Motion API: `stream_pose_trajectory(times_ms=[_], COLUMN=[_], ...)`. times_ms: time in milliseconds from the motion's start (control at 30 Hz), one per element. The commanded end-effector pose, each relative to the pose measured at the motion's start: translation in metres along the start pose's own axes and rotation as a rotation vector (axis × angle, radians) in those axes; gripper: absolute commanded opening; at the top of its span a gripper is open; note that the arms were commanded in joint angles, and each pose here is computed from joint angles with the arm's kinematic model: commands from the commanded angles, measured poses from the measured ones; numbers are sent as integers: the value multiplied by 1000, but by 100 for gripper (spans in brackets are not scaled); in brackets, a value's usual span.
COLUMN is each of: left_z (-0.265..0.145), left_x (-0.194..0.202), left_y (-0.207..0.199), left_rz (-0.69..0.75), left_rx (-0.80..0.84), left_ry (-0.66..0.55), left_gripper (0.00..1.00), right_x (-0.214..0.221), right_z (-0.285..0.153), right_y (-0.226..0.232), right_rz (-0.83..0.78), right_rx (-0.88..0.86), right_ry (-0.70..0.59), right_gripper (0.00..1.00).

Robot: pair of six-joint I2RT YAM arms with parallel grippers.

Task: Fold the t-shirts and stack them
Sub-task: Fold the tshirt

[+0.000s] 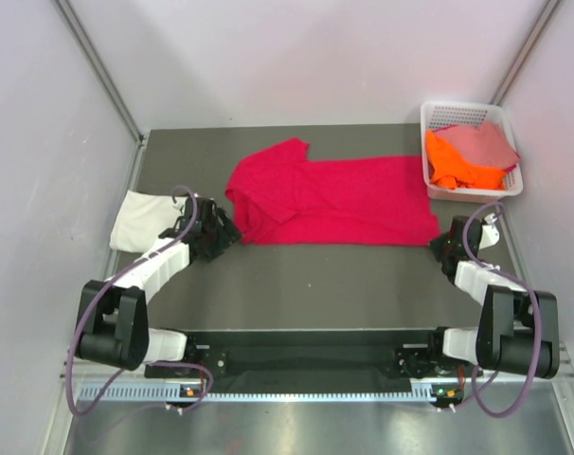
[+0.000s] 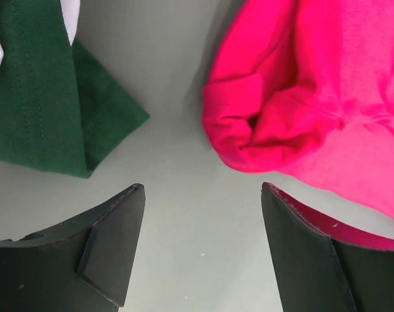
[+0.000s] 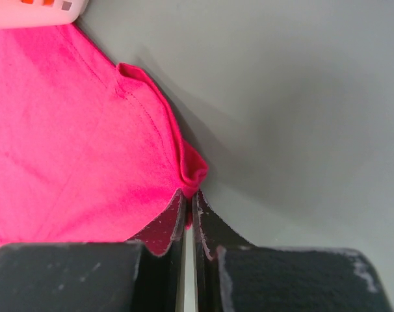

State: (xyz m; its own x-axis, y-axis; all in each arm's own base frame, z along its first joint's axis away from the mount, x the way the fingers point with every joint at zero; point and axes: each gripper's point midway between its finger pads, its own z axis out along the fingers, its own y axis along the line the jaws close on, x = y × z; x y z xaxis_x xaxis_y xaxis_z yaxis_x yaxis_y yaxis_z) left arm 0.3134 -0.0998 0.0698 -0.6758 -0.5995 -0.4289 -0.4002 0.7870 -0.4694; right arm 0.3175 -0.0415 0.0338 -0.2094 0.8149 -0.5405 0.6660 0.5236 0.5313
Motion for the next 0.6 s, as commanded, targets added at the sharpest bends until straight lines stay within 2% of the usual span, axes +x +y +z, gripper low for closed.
stream_pose_trajectory(times_ms=[0,200,567], left_z=[2,9,37], left_x=[-21,-21,-16], left_y=[-22,-26,-34], left_rz=[18,48,31], left_rx=[54,62,78], left_ry=[-54,-37,21], left_gripper=[77,75,64], right_x=[-13,-11,-7], right_z=[-4,-3,0], right_y=[-1,-1,1], right_rz=[-3,-4,-10], right_rx=[-3,-13,-36], right_ry=[-45,-40,-29], right_gripper=[0,0,0])
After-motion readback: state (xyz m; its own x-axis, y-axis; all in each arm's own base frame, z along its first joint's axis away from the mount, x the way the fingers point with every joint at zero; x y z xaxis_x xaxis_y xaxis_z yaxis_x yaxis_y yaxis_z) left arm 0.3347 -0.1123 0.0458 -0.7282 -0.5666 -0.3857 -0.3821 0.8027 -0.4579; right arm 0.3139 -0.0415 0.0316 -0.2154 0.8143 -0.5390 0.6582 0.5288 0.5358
